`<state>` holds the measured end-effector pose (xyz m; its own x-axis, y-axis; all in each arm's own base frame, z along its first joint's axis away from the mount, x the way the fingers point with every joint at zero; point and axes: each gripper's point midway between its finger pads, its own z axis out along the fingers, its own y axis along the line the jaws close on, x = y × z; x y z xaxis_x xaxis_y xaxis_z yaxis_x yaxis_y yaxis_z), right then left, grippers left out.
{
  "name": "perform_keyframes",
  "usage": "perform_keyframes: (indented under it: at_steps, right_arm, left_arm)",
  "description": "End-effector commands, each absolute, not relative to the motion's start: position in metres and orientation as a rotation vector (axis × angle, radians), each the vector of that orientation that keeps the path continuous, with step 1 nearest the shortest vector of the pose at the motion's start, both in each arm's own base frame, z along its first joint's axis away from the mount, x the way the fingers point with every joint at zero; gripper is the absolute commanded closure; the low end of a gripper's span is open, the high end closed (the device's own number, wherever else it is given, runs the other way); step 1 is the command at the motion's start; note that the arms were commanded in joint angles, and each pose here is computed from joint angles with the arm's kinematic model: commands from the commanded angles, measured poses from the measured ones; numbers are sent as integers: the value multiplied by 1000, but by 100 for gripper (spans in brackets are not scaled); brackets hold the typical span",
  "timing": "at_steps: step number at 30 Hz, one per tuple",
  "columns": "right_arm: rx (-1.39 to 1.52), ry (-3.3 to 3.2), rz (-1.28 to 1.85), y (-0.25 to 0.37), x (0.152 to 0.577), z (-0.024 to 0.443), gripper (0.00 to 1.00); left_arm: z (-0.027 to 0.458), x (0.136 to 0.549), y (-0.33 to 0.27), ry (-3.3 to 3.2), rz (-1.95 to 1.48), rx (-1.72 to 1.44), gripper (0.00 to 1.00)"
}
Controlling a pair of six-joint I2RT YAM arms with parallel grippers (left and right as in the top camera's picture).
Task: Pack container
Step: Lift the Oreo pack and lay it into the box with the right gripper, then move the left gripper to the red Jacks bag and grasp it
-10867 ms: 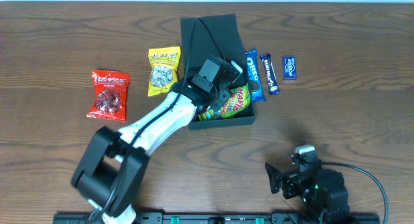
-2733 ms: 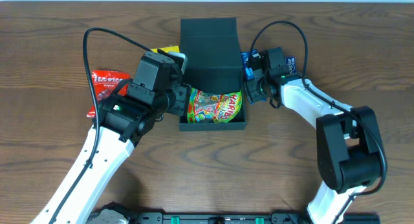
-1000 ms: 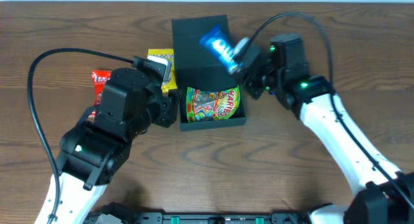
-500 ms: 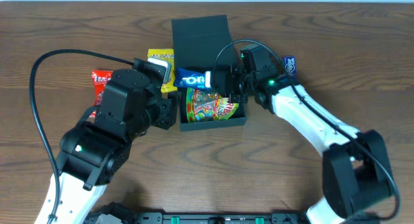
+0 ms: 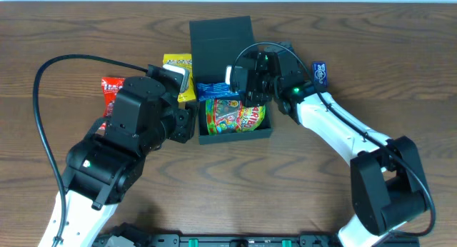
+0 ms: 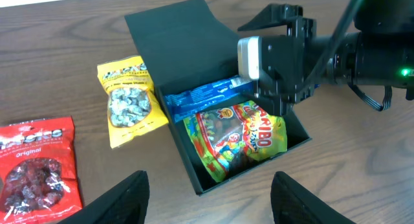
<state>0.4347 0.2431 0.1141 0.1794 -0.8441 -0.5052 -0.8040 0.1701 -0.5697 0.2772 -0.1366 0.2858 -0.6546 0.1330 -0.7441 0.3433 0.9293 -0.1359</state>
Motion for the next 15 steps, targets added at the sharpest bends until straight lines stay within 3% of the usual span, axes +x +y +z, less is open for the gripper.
perform_keyframes:
  at_steps: [1, 9, 15]
  right_arm:
    - [-1393, 1703, 0, 245, 441, 146, 1]
    - [-603, 2045, 435, 231, 439, 197, 1]
    - [-564, 2149, 522, 230, 419, 190, 1]
  left_arm:
    - [298, 279, -135, 2251, -326, 341, 38]
    - [296, 284, -123, 2251, -236, 309, 35]
    - [292, 296, -113, 2251, -137, 278, 33]
